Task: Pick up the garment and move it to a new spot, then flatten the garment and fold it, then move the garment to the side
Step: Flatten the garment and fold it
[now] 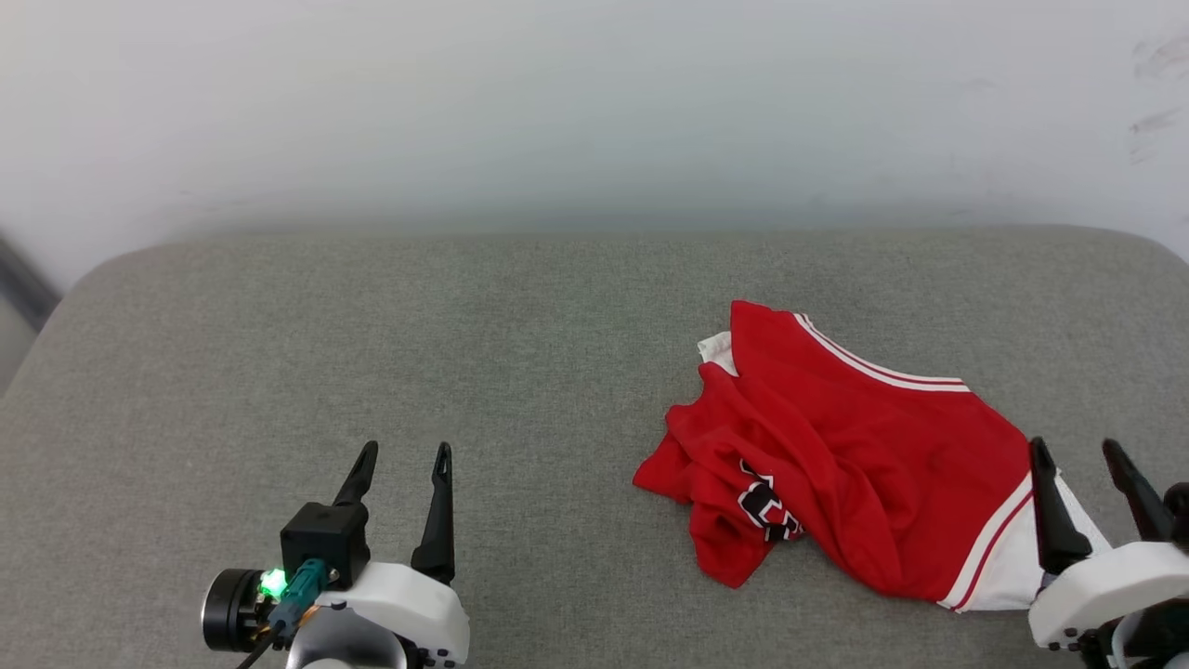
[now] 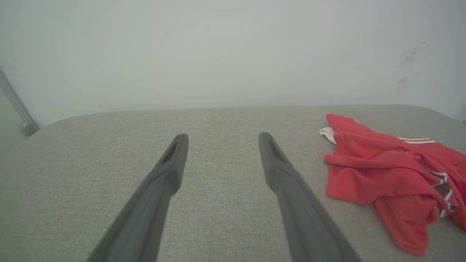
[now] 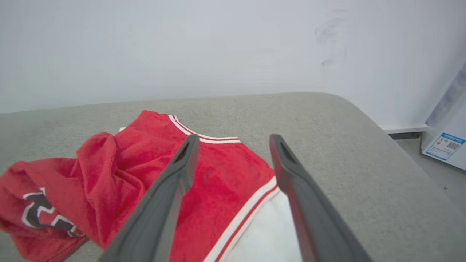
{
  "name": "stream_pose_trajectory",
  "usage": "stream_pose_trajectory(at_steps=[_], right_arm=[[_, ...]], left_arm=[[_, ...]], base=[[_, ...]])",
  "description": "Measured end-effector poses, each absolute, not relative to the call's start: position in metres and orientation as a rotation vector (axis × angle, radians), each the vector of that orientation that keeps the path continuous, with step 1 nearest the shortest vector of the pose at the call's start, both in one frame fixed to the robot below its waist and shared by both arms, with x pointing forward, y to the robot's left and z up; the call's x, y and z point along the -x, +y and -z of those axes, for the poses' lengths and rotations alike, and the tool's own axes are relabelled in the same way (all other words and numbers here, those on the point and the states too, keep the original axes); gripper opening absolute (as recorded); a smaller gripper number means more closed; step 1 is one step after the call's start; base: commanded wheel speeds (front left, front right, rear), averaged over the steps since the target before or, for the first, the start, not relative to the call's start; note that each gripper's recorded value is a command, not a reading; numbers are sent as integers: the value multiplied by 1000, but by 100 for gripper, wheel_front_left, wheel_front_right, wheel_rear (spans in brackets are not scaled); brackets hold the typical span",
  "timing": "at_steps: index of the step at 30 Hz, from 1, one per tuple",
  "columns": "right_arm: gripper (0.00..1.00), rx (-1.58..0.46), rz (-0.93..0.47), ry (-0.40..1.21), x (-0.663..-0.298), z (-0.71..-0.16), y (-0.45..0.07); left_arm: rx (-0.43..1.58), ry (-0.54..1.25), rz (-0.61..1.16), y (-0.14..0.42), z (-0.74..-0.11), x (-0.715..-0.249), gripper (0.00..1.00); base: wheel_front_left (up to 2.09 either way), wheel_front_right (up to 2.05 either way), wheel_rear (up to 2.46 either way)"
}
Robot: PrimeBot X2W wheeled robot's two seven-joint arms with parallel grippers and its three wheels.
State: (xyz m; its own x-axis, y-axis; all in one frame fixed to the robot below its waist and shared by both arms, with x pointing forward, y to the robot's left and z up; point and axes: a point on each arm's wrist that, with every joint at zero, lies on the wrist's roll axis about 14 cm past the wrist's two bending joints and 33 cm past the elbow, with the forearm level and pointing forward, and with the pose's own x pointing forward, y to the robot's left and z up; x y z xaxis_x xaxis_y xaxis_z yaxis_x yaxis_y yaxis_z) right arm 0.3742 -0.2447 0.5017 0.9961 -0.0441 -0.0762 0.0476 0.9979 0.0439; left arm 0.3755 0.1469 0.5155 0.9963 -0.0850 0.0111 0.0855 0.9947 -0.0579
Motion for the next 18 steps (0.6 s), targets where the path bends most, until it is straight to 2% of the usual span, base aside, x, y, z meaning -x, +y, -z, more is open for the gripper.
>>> stream_pose_trajectory(at_steps=[7, 11, 18], right_arm=[[100, -50, -53, -20, -368, -527, -198], [100, -54, -79, -18, -362, -530, -185], [100, -60, -87, -21, -362, -535, -180]], left_arm=[[49, 10, 78, 150, -512, -369, 100], [45, 18, 76, 151, -510, -369, 100], [5, -26, 165, 125, -534, -400, 100]], base=[[0, 0, 0], [0, 0, 0], [0, 0, 0]])
